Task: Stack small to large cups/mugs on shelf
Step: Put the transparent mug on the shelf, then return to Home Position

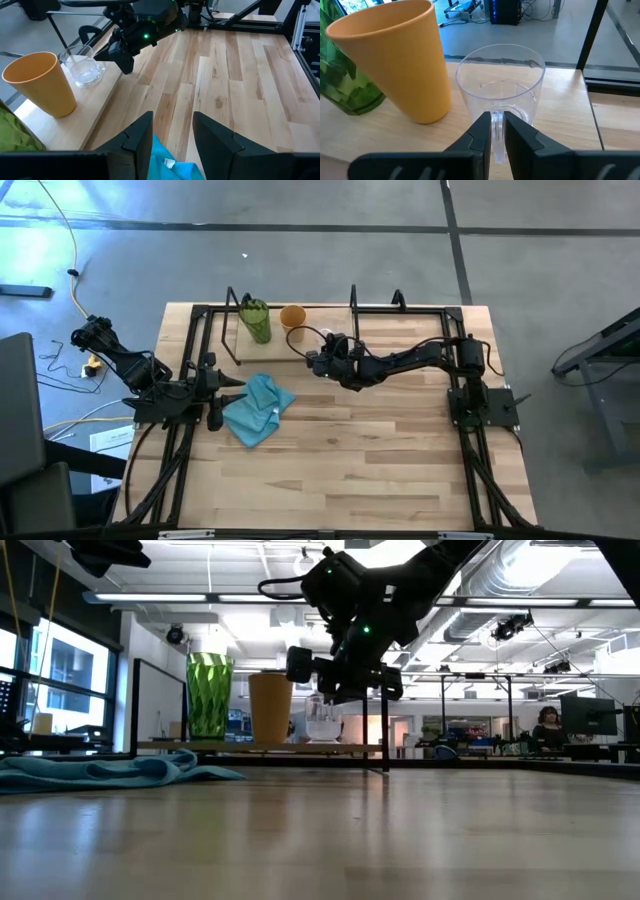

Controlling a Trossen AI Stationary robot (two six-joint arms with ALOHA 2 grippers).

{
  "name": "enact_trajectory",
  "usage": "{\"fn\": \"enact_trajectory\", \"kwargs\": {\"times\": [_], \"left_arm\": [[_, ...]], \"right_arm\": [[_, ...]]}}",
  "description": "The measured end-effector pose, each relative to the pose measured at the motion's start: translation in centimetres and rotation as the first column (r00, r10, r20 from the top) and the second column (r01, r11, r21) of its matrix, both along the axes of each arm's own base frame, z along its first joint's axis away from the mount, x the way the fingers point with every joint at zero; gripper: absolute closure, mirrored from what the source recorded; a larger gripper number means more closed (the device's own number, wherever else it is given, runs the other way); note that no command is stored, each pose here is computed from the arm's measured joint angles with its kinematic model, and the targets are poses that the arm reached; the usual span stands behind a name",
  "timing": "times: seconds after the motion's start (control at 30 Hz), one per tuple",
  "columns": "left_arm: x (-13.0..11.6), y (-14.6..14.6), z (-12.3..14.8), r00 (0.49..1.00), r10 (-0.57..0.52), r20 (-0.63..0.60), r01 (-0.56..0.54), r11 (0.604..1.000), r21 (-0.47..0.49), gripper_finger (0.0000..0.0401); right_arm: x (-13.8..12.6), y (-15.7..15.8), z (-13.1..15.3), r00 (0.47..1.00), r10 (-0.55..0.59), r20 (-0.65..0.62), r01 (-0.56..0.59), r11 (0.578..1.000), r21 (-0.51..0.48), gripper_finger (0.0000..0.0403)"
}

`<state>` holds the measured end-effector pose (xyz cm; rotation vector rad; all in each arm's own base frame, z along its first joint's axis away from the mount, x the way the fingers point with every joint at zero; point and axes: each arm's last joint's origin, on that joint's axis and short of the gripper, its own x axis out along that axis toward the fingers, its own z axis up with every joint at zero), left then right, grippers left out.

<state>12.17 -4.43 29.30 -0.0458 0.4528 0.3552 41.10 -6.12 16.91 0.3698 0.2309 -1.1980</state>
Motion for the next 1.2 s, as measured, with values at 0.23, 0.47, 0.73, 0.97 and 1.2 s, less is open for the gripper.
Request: {"fn": "enact_trajectory", "kwargs": {"times": [0.23, 0.47, 0.73, 0.97, 1.2], "left_arm": [[0.0, 0.0, 0.0, 1.0, -0.005, -0.002, 0.005, 1.0, -0.003, 0.0272], [0.0, 0.0, 0.0, 1.0, -0.005, -0.002, 0.005, 1.0, -0.003, 0.0272], [0.0, 0.0, 0.0, 1.0, -0.002, 0.0, 0.002, 1.0, -0.009, 0.0272], [0.0, 0.0, 0.0, 1.0, 0.0, 0.002, 0.0, 1.0, -0.015, 0.0272], [0.0, 0.0, 0.0, 1.0, 0.009, 0.01, -0.009, 0.999, -0.034, 0.0272]], "right_arm": [[0.0, 0.4, 0.1, 1.0, -0.011, -0.023, 0.01, 0.999, -0.035, 0.0361], [0.0, 0.6, 0.1, 0.999, -0.009, -0.033, 0.008, 0.999, -0.046, 0.0324], [0.0, 1.1, 0.0, 0.999, -0.009, -0.03, 0.008, 0.999, -0.051, 0.0289], [0.0, 2.4, 0.5, 0.999, 0.001, -0.043, -0.005, 0.997, -0.079, 0.0288], [-0.3, 4.0, 1.6, 0.999, 0.012, -0.03, -0.015, 0.995, -0.102, 0.0288]]}}
